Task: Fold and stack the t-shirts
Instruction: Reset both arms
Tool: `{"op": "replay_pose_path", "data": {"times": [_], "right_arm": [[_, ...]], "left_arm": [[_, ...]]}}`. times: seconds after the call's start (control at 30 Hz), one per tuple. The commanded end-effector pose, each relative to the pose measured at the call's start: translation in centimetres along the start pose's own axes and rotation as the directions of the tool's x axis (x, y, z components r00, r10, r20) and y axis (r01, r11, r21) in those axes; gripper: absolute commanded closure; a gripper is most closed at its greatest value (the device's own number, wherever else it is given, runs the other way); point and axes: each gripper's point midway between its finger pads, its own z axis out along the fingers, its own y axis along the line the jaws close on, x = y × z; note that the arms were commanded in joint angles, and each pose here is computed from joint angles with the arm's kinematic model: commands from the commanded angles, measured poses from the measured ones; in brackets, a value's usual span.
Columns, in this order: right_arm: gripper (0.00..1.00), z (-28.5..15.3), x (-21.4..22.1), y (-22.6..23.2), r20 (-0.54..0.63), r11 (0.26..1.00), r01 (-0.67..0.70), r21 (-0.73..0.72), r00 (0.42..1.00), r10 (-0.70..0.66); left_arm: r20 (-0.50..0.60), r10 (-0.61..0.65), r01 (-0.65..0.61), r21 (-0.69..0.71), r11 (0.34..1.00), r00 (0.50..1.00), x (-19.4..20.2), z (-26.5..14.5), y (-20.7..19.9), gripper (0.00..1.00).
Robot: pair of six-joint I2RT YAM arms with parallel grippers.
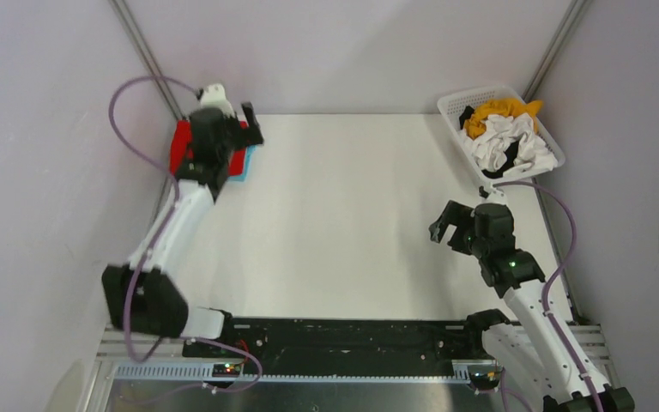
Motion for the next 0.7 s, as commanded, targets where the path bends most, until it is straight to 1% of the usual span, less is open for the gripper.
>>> {"op": "replay_pose_path", "data": {"times": [0.0, 0.03, 0.07, 0.1, 0.13, 0.17, 0.2, 0.23, 0.27, 0.33, 0.4, 0.5, 0.67], "right_arm": [[0.01, -0.9, -0.1, 0.3, 0.015, 1.000, -0.012, -0.003, 1.000, 0.012], [0.01, -0.8, 0.1, 0.2, 0.019, 1.000, -0.017, 0.001, 1.000, 0.017], [0.01, -0.8, 0.1, 0.2, 0.020, 1.000, -0.021, 0.002, 1.000, 0.021], [0.01, -0.9, 0.2, 0.3, 0.023, 1.000, -0.027, -0.002, 0.999, 0.027], [0.01, -0.9, 0.3, 0.4, 0.024, 1.000, -0.025, -0.009, 0.999, 0.026], [0.01, -1.0, 0.4, 0.3, 0.027, 1.000, -0.025, -0.009, 0.999, 0.026], [0.01, -0.9, 0.6, 0.2, 0.030, 1.000, -0.026, -0.005, 0.999, 0.026], [0.01, -0.9, 0.6, -0.2, 0.047, 0.999, -0.039, 0.012, 0.998, 0.039], [0.01, -0.8, 0.7, -0.4, 0.055, 0.999, -0.045, 0.020, 0.998, 0.044], [0.01, -0.8, 0.4, -0.9, 0.101, 0.997, -0.071, 0.036, 0.993, 0.067], [0.00, -0.7, 0.5, -1.5, 0.124, 0.994, -0.092, 0.058, 0.989, 0.085], [0.01, -1.0, 0.3, -2.2, 0.155, 0.991, -0.106, 0.083, 0.984, 0.092], [0.01, -0.9, 0.1, -2.7, 0.194, 0.987, -0.130, 0.096, 0.975, 0.110]], "left_arm": [[0.070, -0.212, 0.202, 0.123, 0.971, 0.975, 3.8, -5.8, -3.8, 0.00], [0.055, -0.263, 0.255, 0.122, 0.959, 0.963, 6.1, -7.3, -3.8, 0.00], [0.043, -0.270, 0.259, 0.175, 0.950, 0.962, 7.0, -8.5, -5.7, 0.00], [0.028, -0.273, 0.264, 0.184, 0.947, 0.962, 8.9, -9.7, -5.8, 0.00], [0.007, -0.247, 0.239, 0.230, 0.943, 0.969, 10.7, -11.4, -7.2, 0.00], [0.012, -0.234, 0.226, 0.219, 0.949, 0.972, 11.5, -12.1, -7.2, 0.00], [-0.003, -0.211, 0.204, 0.260, 0.944, 0.978, 13.0, -13.9, -8.1, 0.00], [0.009, -0.212, 0.202, 0.256, 0.945, 0.977, 13.4, -14.5, -7.9, 0.00], [-0.017, -0.196, 0.194, 0.269, 0.943, 0.980, 15.1, -15.7, -7.8, 0.00], [-0.033, -0.211, 0.212, 0.280, 0.936, 0.977, 16.7, -17.0, -7.2, 0.00], [-0.037, -0.240, 0.241, 0.269, 0.933, 0.970, 18.0, -17.6, -6.1, 0.00], [-0.016, -0.250, 0.248, 0.208, 0.946, 0.968, 19.1, -17.8, -4.1, 0.00], [0.022, -0.273, 0.263, 0.202, 0.943, 0.962, 18.6, -18.1, -3.4, 0.00]]}}
